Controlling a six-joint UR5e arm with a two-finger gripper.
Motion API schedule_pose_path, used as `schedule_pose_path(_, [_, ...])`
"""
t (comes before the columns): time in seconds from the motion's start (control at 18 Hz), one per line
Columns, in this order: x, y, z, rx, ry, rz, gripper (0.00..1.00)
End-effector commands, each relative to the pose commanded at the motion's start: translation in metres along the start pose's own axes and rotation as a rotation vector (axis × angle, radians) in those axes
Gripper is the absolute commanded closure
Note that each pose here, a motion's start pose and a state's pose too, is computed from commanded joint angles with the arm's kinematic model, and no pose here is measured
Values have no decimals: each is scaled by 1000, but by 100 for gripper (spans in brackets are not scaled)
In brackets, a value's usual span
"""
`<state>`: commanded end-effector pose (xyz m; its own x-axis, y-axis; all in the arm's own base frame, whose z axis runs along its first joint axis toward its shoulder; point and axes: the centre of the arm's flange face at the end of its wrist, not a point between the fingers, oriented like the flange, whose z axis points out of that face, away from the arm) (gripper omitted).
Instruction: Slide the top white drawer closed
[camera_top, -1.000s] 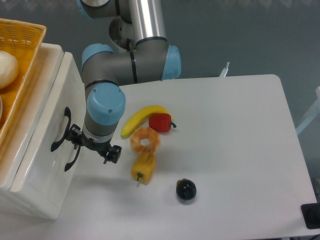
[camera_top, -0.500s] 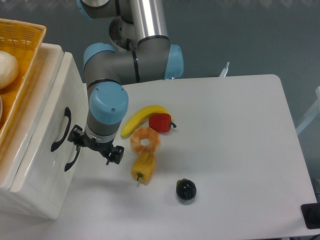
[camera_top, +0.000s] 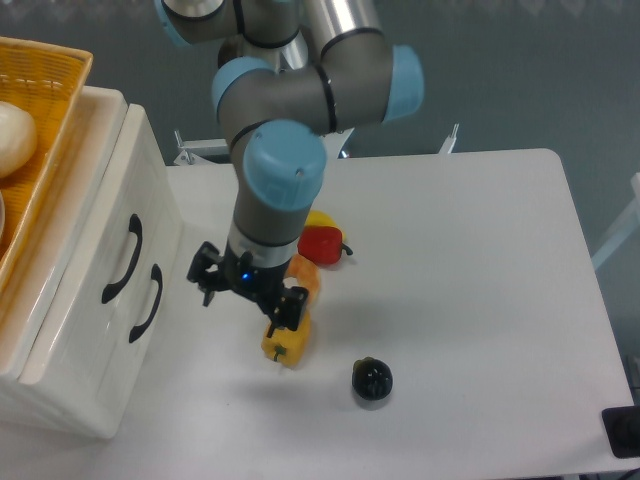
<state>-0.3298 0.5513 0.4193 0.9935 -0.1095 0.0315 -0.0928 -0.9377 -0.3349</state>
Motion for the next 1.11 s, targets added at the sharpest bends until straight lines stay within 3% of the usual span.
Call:
schedule_pose_path(0.22, [-33, 34, -42, 1, -83, 59, 0])
schedule_pose_path(0.39, [-58, 65, -68, -29, -141, 159, 0])
schedule_pose_path(0.83, [-103, 138, -100, -147, -194, 376, 0])
schedule_pose_path(1.11, [-104, 143, -100, -175, -193, 414, 0])
